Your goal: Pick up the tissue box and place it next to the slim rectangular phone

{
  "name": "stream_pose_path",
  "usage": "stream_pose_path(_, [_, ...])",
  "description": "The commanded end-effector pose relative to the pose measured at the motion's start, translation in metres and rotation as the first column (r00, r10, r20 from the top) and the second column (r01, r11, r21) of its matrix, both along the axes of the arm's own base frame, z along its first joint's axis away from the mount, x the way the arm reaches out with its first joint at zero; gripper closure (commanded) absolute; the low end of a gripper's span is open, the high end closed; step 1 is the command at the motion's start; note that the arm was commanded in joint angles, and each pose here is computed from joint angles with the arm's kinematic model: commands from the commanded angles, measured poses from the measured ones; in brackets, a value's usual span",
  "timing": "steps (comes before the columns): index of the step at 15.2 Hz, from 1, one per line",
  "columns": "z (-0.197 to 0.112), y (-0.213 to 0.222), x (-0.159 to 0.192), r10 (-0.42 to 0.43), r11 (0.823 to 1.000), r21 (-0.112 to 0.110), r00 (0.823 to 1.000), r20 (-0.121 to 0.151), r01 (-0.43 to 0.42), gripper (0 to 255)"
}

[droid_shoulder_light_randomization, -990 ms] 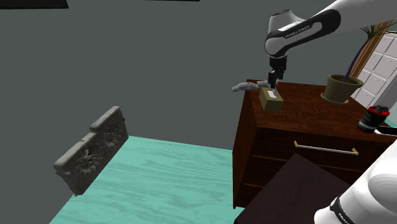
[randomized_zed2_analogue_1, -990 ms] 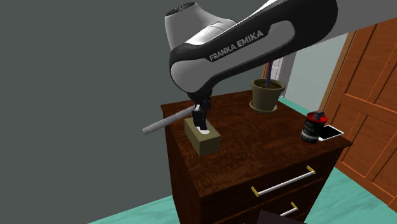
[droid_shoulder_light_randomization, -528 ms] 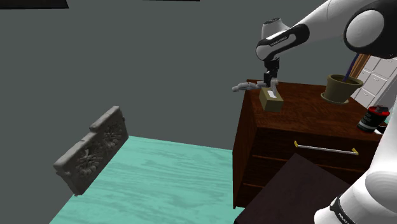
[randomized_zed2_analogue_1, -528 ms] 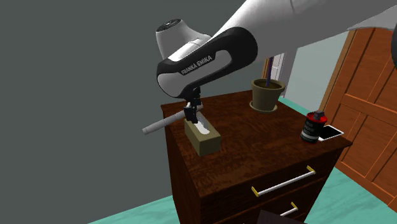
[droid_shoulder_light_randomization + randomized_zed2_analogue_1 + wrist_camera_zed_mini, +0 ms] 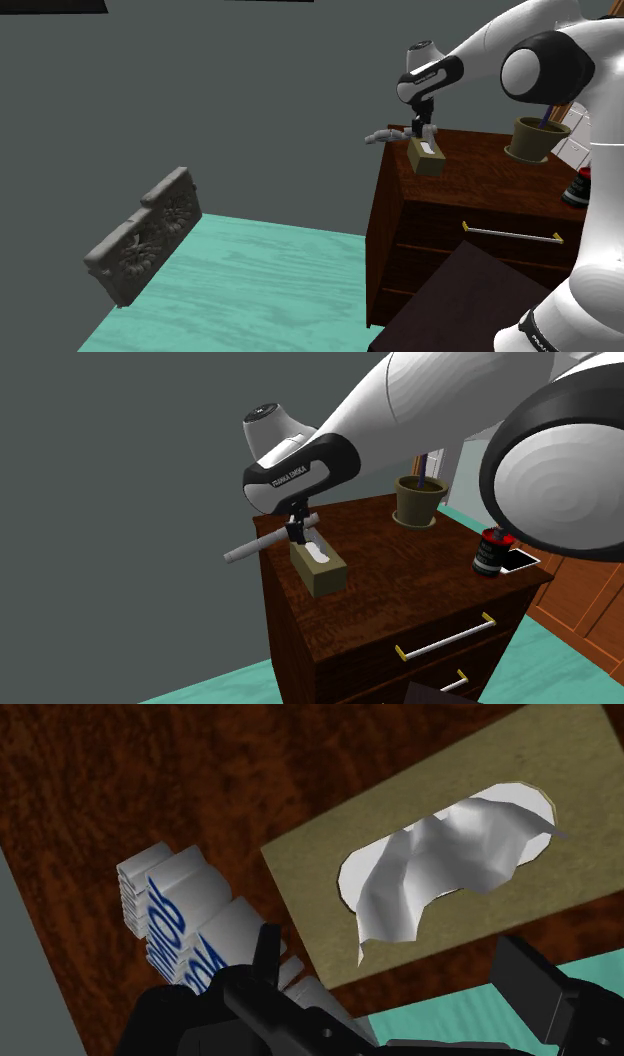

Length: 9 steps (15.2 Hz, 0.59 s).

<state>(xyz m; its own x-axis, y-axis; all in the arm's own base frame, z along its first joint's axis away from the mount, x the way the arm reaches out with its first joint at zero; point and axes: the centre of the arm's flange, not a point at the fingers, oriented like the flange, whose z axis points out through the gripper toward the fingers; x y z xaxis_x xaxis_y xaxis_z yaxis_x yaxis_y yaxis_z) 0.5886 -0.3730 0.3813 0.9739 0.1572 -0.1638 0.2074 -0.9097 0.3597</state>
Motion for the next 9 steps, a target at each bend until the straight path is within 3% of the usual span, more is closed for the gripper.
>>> stream_pose_path(1, [-0.009, -0.005, -0.001, 0.001, 1.000, 0.000, 1.000, 0.000, -0.001, 0])
stream_pose_path(3, [-0.022, -0.010, -0.002, 0.001, 1.000, 0.000, 1.000, 0.000, -0.001, 0])
stream_pose_path(9, [-0.022, -0.010, -0.002, 0.001, 1.000, 0.000, 1.000, 0.000, -0.001, 0])
